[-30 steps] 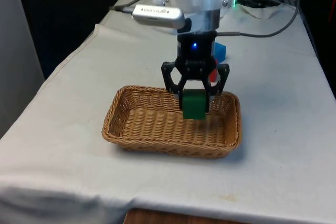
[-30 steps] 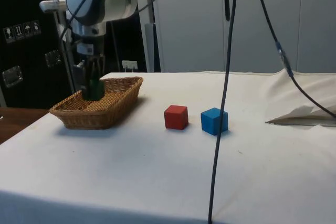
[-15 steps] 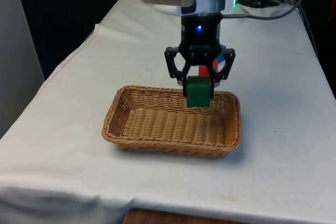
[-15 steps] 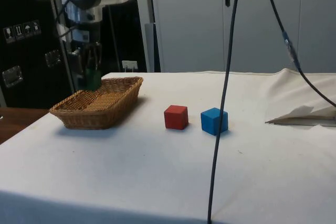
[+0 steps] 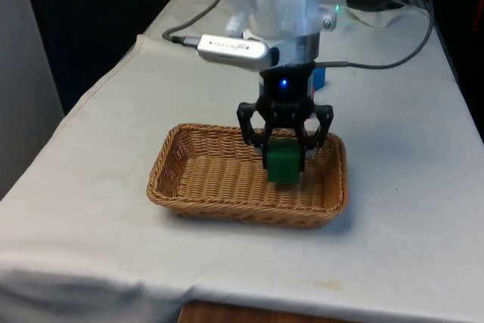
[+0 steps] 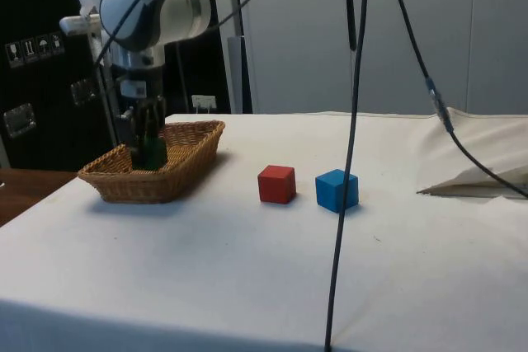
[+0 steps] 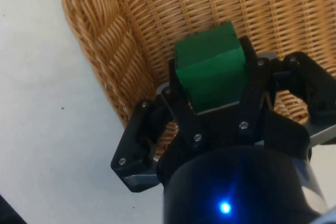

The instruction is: Pick up exactly two blocks and place them into the basket.

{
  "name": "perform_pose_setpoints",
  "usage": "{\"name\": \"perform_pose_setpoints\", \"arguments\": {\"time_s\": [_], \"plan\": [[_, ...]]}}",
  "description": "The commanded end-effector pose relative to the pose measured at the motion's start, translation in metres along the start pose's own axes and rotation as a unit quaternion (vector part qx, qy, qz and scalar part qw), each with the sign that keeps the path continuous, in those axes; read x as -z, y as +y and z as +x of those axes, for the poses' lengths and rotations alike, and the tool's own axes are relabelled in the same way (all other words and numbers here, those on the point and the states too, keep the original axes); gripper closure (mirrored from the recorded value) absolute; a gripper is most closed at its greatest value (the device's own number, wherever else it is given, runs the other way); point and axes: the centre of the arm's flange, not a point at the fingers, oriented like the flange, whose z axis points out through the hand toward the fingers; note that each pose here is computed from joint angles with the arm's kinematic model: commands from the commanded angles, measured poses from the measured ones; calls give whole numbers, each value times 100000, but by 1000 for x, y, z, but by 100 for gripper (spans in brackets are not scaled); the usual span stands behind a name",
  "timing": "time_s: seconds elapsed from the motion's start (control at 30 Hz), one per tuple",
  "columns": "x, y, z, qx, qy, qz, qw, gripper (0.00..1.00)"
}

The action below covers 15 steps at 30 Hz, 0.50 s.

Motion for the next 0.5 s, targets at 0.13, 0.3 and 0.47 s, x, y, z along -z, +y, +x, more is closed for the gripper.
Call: {"name": "perform_pose_setpoints", "arguments": {"time_s": [0.13, 0.3, 0.47], "plan": [[-18, -2, -3, 176, 259, 1283, 99991, 98], [-30, -1, -7, 215, -87, 1403, 99990, 78], [-37, -1, -7, 350, 62, 2048, 99978, 38]]}}
